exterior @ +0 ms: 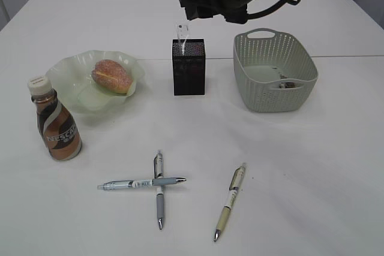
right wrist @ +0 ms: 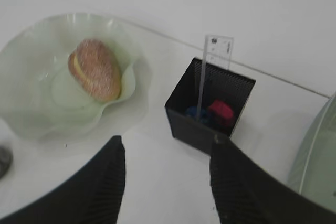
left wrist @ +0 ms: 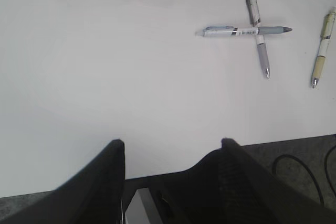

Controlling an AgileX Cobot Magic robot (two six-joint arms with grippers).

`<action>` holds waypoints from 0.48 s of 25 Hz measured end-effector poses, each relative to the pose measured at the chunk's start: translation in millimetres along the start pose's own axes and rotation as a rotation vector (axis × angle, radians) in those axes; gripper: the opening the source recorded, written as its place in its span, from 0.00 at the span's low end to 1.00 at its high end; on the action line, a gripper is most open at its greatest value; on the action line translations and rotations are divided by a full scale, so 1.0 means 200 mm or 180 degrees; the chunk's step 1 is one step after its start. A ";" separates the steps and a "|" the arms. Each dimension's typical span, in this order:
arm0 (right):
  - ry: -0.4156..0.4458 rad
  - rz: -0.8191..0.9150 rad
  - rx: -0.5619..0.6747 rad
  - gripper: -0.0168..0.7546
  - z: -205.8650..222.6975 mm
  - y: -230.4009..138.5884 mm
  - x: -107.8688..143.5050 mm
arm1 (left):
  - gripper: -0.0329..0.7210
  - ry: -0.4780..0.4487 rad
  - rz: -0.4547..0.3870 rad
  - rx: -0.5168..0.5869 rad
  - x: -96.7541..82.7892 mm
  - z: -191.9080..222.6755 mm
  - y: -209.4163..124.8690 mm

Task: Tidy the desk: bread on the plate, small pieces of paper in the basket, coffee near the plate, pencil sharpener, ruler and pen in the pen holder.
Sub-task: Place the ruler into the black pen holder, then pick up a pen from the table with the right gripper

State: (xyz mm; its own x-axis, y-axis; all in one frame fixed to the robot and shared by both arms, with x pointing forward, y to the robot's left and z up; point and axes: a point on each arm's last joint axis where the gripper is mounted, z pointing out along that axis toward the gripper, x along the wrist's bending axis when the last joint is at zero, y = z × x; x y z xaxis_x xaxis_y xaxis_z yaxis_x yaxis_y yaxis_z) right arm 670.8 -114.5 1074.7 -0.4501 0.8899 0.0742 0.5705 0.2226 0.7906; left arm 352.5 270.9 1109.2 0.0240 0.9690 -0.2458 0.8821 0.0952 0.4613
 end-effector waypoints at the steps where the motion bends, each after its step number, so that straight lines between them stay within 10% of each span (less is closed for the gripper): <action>1: 0.0043 -0.0085 0.0087 0.52 -0.02 0.00 0.02 | 0.61 0.0000 0.0000 0.0000 0.00 0.00 0.00; 12: 0.0969 -0.1747 0.0890 0.52 -0.09 -0.16 0.52 | 0.61 0.0024 0.0002 0.0110 0.00 0.00 -0.02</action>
State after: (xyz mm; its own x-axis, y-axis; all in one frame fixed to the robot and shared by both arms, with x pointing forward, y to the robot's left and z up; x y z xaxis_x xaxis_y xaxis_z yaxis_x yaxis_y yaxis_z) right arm 593.1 -35.6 1068.1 -0.8744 0.4764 -0.0924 0.3421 0.7402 0.5788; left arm 349.7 271.3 1107.6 0.0212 0.9707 -0.2392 0.8979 0.0867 0.4316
